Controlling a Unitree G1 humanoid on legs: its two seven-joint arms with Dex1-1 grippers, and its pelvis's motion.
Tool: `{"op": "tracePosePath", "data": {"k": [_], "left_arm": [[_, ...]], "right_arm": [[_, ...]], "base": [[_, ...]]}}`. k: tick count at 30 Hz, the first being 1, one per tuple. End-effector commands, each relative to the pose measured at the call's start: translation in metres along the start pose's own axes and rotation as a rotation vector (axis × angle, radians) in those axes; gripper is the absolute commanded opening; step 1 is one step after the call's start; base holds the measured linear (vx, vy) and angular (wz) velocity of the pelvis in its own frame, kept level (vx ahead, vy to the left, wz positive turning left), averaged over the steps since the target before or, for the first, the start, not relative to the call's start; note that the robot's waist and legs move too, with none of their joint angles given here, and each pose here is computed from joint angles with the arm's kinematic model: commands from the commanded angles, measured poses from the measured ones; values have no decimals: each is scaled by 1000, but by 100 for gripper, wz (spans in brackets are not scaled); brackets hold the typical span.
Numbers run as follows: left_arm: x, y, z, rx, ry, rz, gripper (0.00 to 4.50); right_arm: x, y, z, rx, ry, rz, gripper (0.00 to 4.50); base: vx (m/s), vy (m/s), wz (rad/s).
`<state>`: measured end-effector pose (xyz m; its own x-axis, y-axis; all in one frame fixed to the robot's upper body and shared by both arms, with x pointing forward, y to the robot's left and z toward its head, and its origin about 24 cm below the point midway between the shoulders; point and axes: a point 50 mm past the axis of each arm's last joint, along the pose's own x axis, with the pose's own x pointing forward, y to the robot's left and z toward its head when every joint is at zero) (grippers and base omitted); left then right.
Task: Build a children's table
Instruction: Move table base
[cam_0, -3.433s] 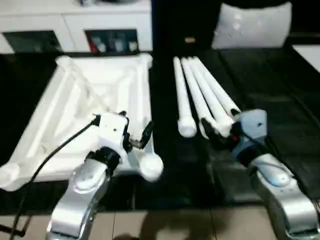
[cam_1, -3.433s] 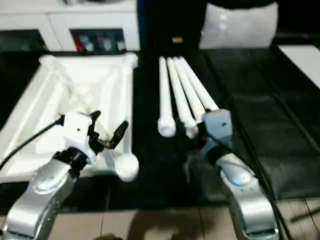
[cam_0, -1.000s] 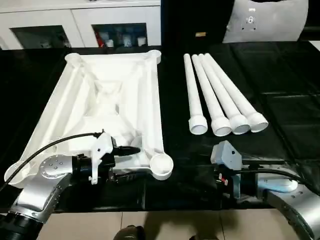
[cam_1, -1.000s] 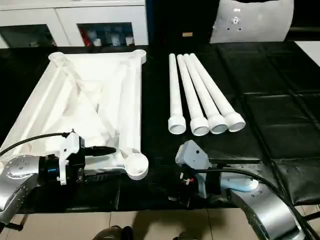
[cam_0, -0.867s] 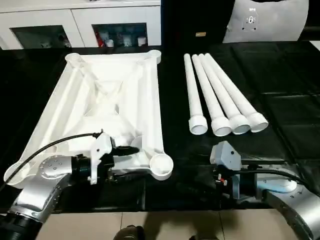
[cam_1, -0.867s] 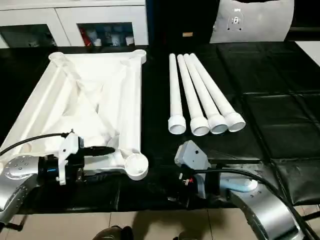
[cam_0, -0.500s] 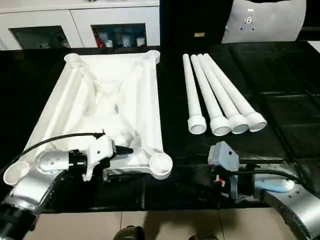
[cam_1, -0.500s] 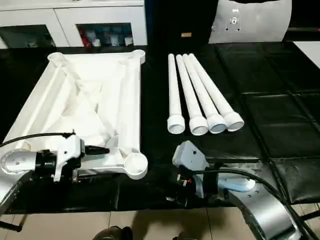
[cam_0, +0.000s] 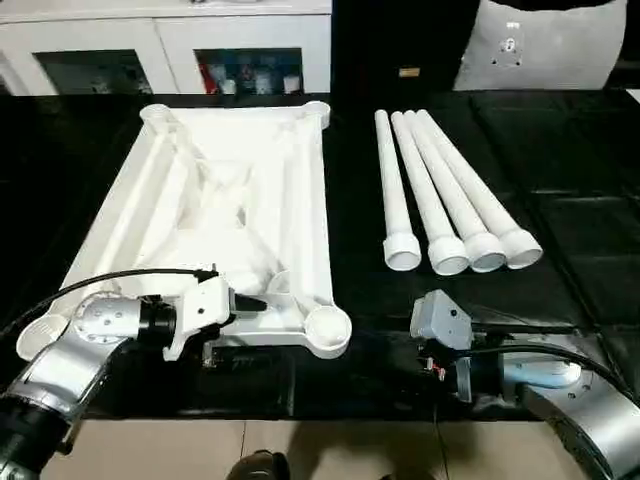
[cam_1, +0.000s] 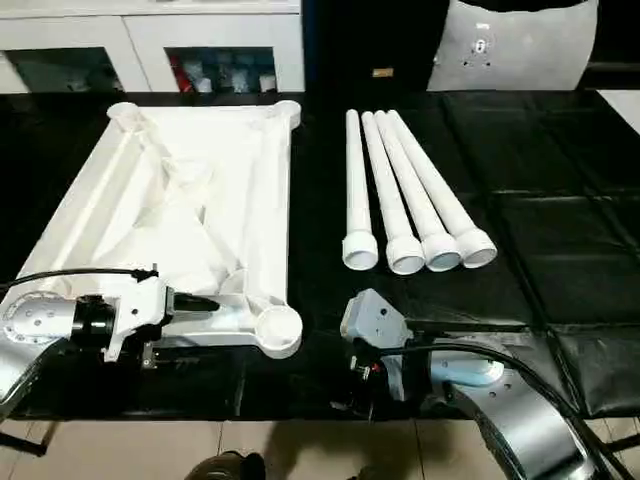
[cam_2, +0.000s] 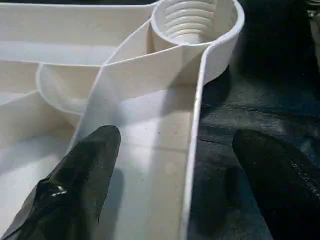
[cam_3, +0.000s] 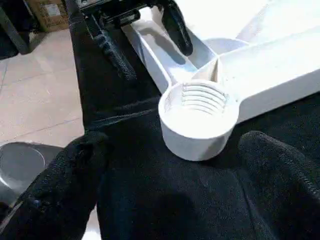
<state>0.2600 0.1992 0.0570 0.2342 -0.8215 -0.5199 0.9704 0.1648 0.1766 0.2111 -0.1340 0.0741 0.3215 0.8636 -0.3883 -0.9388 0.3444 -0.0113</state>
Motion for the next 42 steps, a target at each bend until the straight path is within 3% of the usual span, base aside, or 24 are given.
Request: {"op": "tracePosePath", "data": {"k": [1,9,12,13,16,26,29,32,34,36,38,42], "left_arm": [[0,-7,3,70,30,-125,392],[6,-9,2,-43,29,-77,392],[12,-3,1,-50,64,19,392],[17,3,2,-109,49,110,392],[23,7,4,-159,20,191,392],[29,10,9,-223,14,354,392],[25,17,17,-351,-40,477,392],[27,15,40,-288,-216,448,392],[30,6,47,-302,-280,406,392],[31,3,49,-297,-309,429,392],[29,4,56,-295,-411,504,418],[28,3,60,-257,-439,583,418]], "right_arm": [[3,0,0,-16,0,3,450],[5,-3,0,-19,-8,-42,450],[6,-6,0,-21,-14,-74,450],[6,-8,1,-24,-18,-87,450],[6,-10,2,-28,-22,-109,450],[5,-11,3,-29,-32,-133,450],[3,-14,4,-26,-44,-167,450],[3,-15,5,-5,-65,-173,450],[1,-15,5,11,-76,-184,450],[-1,-15,5,26,-93,-195,450],[-3,-14,7,52,-121,-206,450],[-1,-12,5,65,-128,-213,450]], "base": [[0,0,0],[0,0,0],[0,0,0],[0,0,0],[0,0,0],[0,0,0],[0,0,0],[0,0,0],[0,0,0],[0,0,0],[0,0,0],[0,0,0]]}}
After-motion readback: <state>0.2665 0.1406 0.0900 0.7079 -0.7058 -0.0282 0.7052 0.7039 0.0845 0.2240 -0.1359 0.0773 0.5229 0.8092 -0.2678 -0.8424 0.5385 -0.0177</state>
